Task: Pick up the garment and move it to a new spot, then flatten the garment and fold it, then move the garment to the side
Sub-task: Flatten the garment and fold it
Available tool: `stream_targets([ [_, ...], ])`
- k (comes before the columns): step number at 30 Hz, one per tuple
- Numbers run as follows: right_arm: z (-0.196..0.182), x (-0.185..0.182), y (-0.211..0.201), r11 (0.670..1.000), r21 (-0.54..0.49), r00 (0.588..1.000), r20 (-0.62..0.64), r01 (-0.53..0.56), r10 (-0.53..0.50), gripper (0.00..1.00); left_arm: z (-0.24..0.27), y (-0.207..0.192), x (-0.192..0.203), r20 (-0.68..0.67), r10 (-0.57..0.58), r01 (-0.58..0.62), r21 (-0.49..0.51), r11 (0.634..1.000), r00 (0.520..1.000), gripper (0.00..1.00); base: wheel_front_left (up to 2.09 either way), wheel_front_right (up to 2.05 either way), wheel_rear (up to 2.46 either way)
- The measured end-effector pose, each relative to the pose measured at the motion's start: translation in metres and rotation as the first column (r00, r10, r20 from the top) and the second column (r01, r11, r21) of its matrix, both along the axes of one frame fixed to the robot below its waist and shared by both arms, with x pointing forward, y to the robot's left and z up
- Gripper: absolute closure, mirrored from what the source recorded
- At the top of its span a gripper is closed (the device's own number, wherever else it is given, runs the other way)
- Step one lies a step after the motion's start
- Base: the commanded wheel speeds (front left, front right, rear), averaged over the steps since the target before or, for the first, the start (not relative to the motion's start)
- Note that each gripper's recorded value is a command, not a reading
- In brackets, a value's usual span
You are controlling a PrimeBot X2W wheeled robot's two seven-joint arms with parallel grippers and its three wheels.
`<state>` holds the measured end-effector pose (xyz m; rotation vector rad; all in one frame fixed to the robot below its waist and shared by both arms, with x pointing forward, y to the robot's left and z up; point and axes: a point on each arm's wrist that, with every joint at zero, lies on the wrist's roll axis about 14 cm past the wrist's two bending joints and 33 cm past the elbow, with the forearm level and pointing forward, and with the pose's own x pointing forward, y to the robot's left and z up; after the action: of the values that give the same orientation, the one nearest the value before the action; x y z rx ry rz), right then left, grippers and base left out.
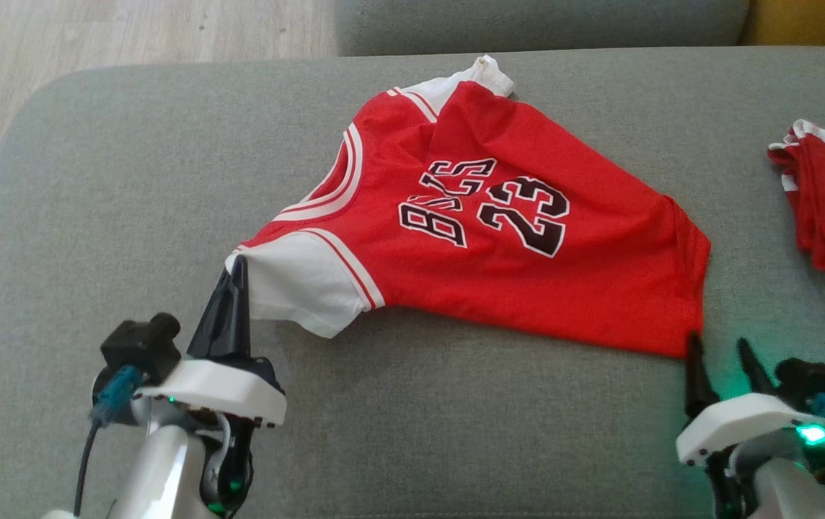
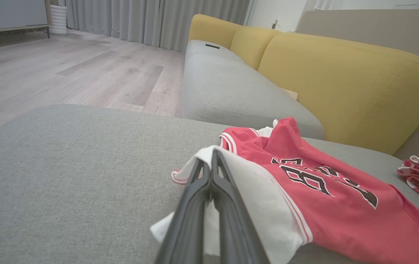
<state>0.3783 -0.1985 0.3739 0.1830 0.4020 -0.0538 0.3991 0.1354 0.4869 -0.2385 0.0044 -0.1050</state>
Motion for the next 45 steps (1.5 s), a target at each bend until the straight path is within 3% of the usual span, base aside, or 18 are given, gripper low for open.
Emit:
stream_targets([
  [7, -0.003, 0.000, 0.032, 0.995, 0.039, 0.996, -0.007, -0.088, 0.088, 0.00, -0.005, 0.000, -0.004, -0.015, -0.001, 0.001, -0.005, 1.000, 1.000, 1.00, 0.00, 0.00, 0.00],
  [19, -0.016, -0.004, 0.038, 0.992, 0.030, 0.989, -0.083, -0.119, 0.122, 0.00, -0.006, -0.004, -0.005, -0.020, -0.010, 0.010, -0.014, 1.000, 1.000, 1.00, 0.00, 0.00, 0.00],
  [20, -0.015, -0.002, 0.039, 0.992, 0.034, 0.989, -0.080, -0.124, 0.126, 0.22, -0.006, -0.003, -0.005, -0.020, -0.010, 0.009, -0.014, 1.000, 1.000, 1.00, 0.00, 0.00, 0.00],
  [21, -0.013, 0.000, 0.041, 0.991, 0.041, 0.989, -0.075, -0.126, 0.129, 0.72, -0.006, -0.003, -0.005, -0.021, -0.010, 0.009, -0.014, 1.000, 1.000, 1.00, 0.00, 0.00, 0.00],
  [22, -0.012, 0.002, 0.043, 0.991, 0.050, 0.989, -0.069, -0.127, 0.130, 1.00, -0.007, -0.003, -0.006, -0.021, -0.009, 0.009, -0.013, 1.000, 1.000, 1.00, 0.00, 0.00, 0.00],
  [28, 0.016, 0.014, 0.055, 0.985, 0.105, 0.991, 0.035, -0.135, 0.132, 1.00, 0.004, 0.003, -0.005, 0.007, 0.015, -0.015, -0.046, 0.999, 1.000, 1.00, 0.00, 0.00, 0.00],
  [34, 0.101, 0.043, 0.066, 0.976, 0.106, 0.948, 0.278, -0.189, 0.153, 1.00, 0.047, 0.013, 0.006, 0.123, 0.039, -0.025, -0.117, 0.993, 0.992, 1.00, 0.00, 0.00, 0.00],
  [37, 0.166, 0.057, 0.071, 0.970, 0.057, 0.884, 0.427, -0.236, 0.190, 1.00, 0.096, 0.016, 0.018, 0.253, 0.043, -0.007, -0.140, 0.990, 0.967, 1.00, 0.00, 0.00, 0.00],
  [41, 0.255, 0.063, 0.067, 0.965, -0.023, 0.770, 0.598, -0.262, 0.223, 1.00, 0.178, 0.019, 0.026, 0.453, 0.051, 0.036, -0.180, 0.983, 0.890, 1.00, 0.00, 0.00, 0.00],
  [42, 0.255, 0.063, 0.067, 0.965, -0.023, 0.770, 0.598, -0.262, 0.223, 1.00, 0.178, 0.019, 0.026, 0.453, 0.051, 0.036, -0.180, 0.983, 0.890, 1.00, 0.00, 0.00, 0.00],
  [43, 0.293, 0.059, 0.068, 0.961, -0.065, 0.710, 0.661, -0.270, 0.244, 1.00, 0.221, 0.022, 0.023, 0.545, 0.062, 0.059, -0.201, 0.978, 0.836, 1.00, 0.00, 0.00, 0.00],
  [44, 0.293, 0.059, 0.068, 0.961, -0.065, 0.710, 0.661, -0.270, 0.244, 1.00, 0.221, 0.022, 0.023, 0.545, 0.062, 0.059, -0.201, 0.978, 0.836, 1.00, 0.00, 0.00, 0.00],
  [45, 0.310, 0.057, 0.070, 0.959, -0.078, 0.682, 0.687, -0.274, 0.251, 1.00, 0.241, 0.023, 0.020, 0.585, 0.063, 0.070, -0.202, 0.977, 0.808, 1.00, 0.00, 0.00, 0.00],
])
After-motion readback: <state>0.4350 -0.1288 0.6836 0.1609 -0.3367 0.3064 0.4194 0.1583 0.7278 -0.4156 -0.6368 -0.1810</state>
